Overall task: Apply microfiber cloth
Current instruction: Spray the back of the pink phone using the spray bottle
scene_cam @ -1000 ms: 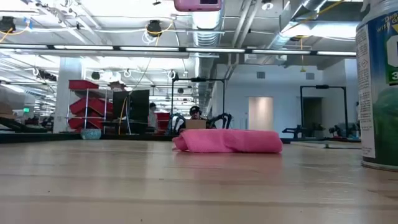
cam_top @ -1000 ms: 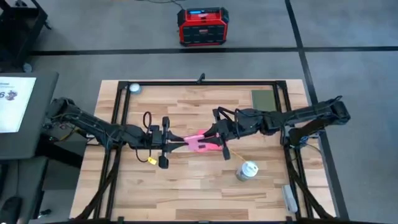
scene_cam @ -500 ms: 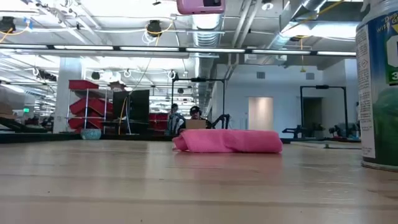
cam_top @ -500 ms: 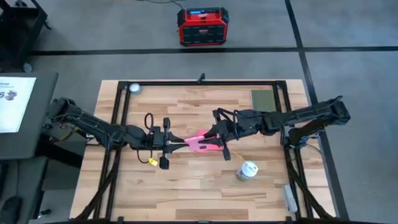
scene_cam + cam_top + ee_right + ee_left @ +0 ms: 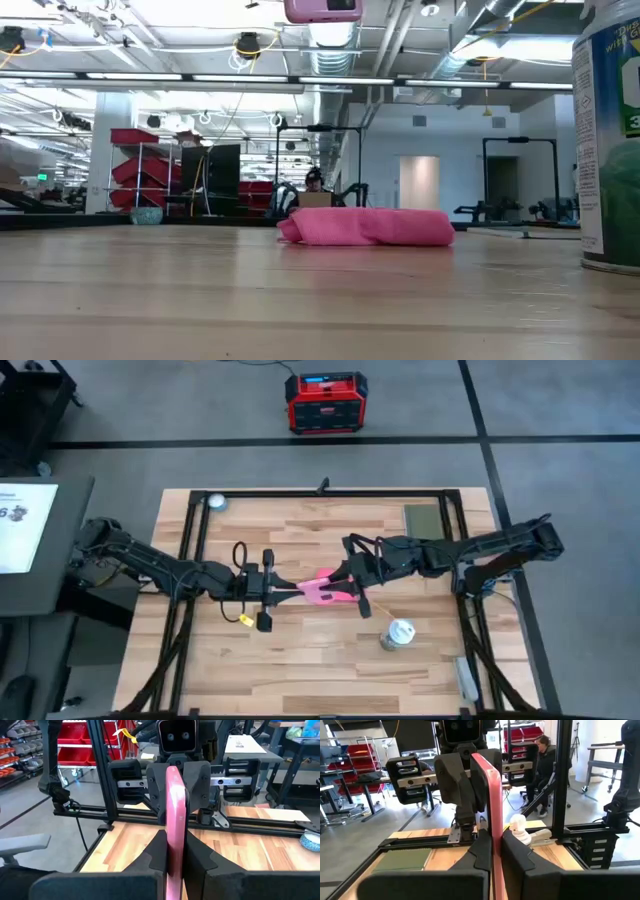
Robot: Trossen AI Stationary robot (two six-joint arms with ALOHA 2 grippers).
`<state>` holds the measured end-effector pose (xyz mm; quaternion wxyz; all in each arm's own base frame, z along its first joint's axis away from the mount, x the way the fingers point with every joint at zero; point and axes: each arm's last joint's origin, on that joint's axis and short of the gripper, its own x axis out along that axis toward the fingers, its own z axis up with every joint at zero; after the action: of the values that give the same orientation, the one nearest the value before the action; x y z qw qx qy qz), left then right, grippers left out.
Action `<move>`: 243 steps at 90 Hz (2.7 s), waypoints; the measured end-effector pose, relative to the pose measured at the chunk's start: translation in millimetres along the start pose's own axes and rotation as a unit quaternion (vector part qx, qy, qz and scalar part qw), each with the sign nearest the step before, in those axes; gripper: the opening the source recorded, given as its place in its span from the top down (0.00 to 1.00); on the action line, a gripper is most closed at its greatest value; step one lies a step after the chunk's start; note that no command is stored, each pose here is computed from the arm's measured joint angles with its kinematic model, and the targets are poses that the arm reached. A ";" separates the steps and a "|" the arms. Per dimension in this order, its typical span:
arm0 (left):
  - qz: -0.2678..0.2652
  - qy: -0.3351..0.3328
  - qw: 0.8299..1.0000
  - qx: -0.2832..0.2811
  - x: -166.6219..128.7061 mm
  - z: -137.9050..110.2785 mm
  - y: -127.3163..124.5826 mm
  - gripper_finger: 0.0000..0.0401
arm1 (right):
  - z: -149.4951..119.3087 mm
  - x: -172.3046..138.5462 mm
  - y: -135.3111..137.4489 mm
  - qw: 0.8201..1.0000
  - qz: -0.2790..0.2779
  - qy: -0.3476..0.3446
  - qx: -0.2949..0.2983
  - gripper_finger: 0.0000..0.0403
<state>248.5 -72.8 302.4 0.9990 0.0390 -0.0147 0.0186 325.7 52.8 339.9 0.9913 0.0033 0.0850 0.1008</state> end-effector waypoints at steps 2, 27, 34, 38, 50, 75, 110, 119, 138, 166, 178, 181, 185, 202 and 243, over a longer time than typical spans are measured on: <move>0.000 0.000 1.000 0.000 0.0 0.0 0.0 1.00 | 0.0 0.0 0.0 1.000 0.000 0.000 0.000 0.96; 0.000 0.000 1.000 -0.001 -0.1 0.1 0.0 1.00 | -0.1 0.0 0.0 1.000 0.000 0.000 0.001 0.96; 0.000 0.000 1.000 -0.001 -0.1 0.1 0.0 1.00 | -0.2 0.1 0.0 1.000 0.000 0.001 0.001 0.96; 0.000 0.000 1.000 -0.001 -0.1 0.1 0.0 1.00 | -0.3 0.1 0.0 1.000 0.000 0.001 0.001 0.96; 0.000 0.000 1.000 -0.001 -0.1 0.1 0.1 1.00 | -0.5 0.1 0.0 1.000 0.000 0.002 0.001 0.96; 0.001 0.000 1.000 -0.001 -0.1 0.1 0.1 1.00 | -0.6 0.1 0.0 1.000 0.000 0.003 0.001 0.96; 0.001 0.000 1.000 -0.001 -0.1 0.1 0.1 1.00 | -0.9 0.1 0.0 1.000 0.000 0.004 0.001 0.96; 0.001 0.000 1.000 -0.002 -0.1 0.2 0.1 1.00 | -0.9 0.1 0.0 1.000 0.000 0.004 0.001 0.96; 0.001 0.000 1.000 -0.002 -0.1 0.2 0.1 1.00 | -0.9 0.1 0.0 1.000 0.000 0.004 0.001 0.96; 0.001 0.000 1.000 -0.002 -0.1 0.2 0.1 1.00 | -1.4 0.1 0.0 1.000 0.000 0.007 0.001 0.96; 0.001 0.000 1.000 -0.001 -0.1 0.1 0.1 1.00 | -1.5 0.1 -0.1 1.000 -0.001 0.008 0.001 0.96; 0.001 0.000 1.000 -0.001 -0.1 0.2 0.1 1.00 | -1.5 0.1 -0.1 1.000 -0.001 0.008 0.000 0.96; 0.002 0.000 1.000 0.000 -0.1 0.2 0.2 1.00 | -1.6 0.1 -0.3 1.000 -0.006 0.008 -0.001 0.96; 0.003 0.000 1.000 0.001 -0.1 0.1 0.3 0.97 | -1.3 0.1 -0.4 1.000 -0.017 0.006 -0.008 0.96; 0.006 0.009 1.000 0.005 -0.2 -1.3 0.8 0.91 | -0.2 -1.9 0.9 0.997 -0.062 0.008 -0.038 0.96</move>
<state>248.3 -71.9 301.1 0.9987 0.0437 -0.0055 0.0247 323.6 53.3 340.0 0.9943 -0.0409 0.0886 0.0420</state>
